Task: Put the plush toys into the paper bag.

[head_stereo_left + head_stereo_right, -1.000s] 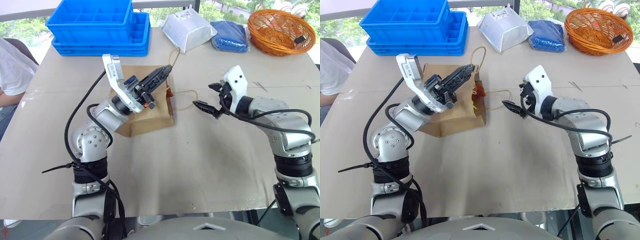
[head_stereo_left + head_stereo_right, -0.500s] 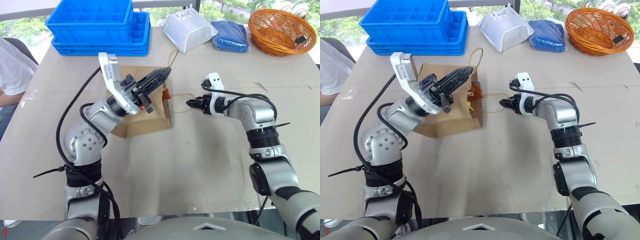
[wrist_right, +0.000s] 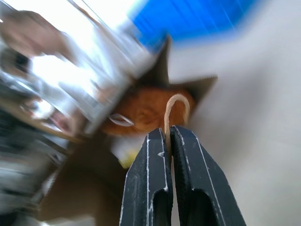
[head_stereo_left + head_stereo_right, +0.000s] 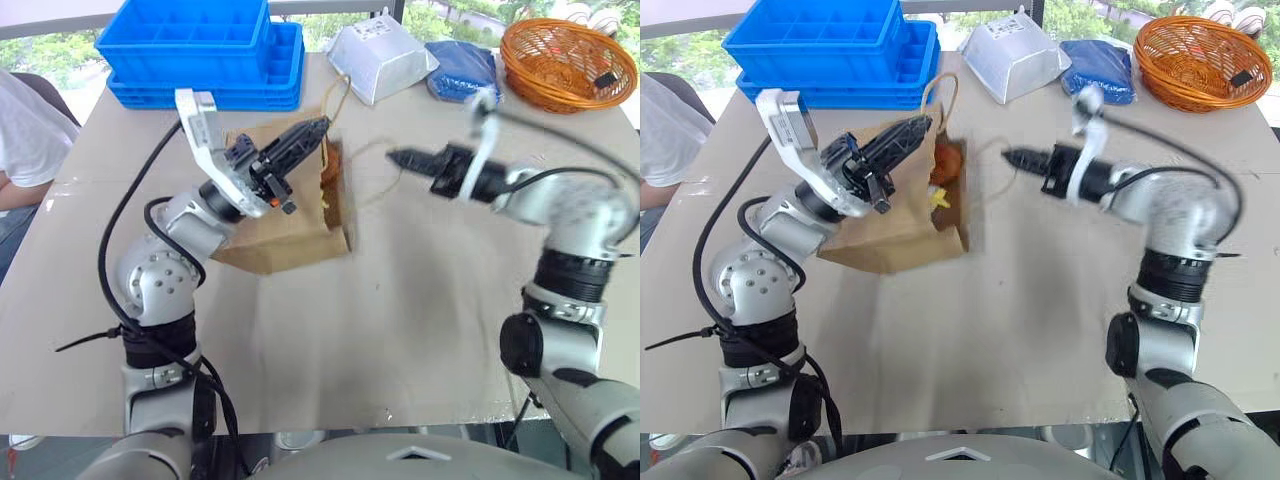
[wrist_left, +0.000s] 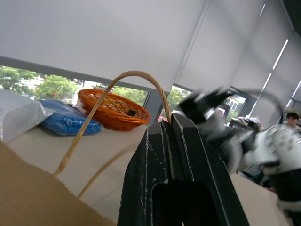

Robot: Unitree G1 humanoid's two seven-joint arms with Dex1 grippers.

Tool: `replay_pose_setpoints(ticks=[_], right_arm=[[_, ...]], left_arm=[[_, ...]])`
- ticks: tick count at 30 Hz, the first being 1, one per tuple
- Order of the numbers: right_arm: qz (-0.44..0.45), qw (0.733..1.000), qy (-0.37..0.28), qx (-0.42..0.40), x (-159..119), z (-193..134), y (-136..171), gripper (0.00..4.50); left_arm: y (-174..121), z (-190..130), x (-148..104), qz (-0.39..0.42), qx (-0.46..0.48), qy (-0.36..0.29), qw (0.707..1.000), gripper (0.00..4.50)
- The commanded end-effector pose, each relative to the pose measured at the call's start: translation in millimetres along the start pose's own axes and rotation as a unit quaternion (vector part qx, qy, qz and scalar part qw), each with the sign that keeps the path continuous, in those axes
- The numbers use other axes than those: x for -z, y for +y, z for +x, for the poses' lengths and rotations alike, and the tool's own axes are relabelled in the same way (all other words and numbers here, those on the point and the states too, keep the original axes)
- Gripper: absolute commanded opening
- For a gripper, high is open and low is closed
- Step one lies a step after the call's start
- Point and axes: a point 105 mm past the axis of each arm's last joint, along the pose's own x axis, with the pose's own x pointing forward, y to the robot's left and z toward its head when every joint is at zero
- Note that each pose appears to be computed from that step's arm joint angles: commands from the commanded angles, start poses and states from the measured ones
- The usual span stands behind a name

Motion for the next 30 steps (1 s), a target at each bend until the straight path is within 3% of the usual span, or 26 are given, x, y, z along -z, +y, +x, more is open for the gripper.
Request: replay_pose_setpoints(ticks=[1, 4, 14, 20, 24, 27, 30], right_arm=[[-0.021, 0.998, -0.040, -0.038, -18, -10, 33, 0.03], [-0.045, 0.995, -0.075, -0.051, -32, -13, 57, 0.03], [-0.049, 0.996, -0.078, -0.019, -40, -23, 94, 0.03], [-0.055, 0.997, -0.057, 0.008, -25, -18, 92, 0.03], [-0.051, 0.997, -0.002, 0.055, 3, -22, 71, 0.03], [-0.088, 0.991, 0.035, 0.098, 24, -24, 51, 0.03], [-0.126, 0.986, 0.032, 0.100, 27, -24, 48, 0.03]], left_arm=[[-1, 7, -9, 0.021, 0.026, -0.002, 0.999, 0.00], [12, 10, -15, 0.033, 0.034, 0.005, 0.999, 0.00], [20, 38, -22, 0.053, 0.108, 0.016, 0.993, 0.00], [21, 56, -13, 0.077, 0.148, 0.043, 0.985, 0.00], [21, 60, -1, 0.081, 0.160, 0.060, 0.982, 0.00], [16, 57, 13, 0.087, 0.174, 0.084, 0.977, 0.00], [21, 44, 23, 0.058, 0.160, 0.129, 0.977, 0.00]])
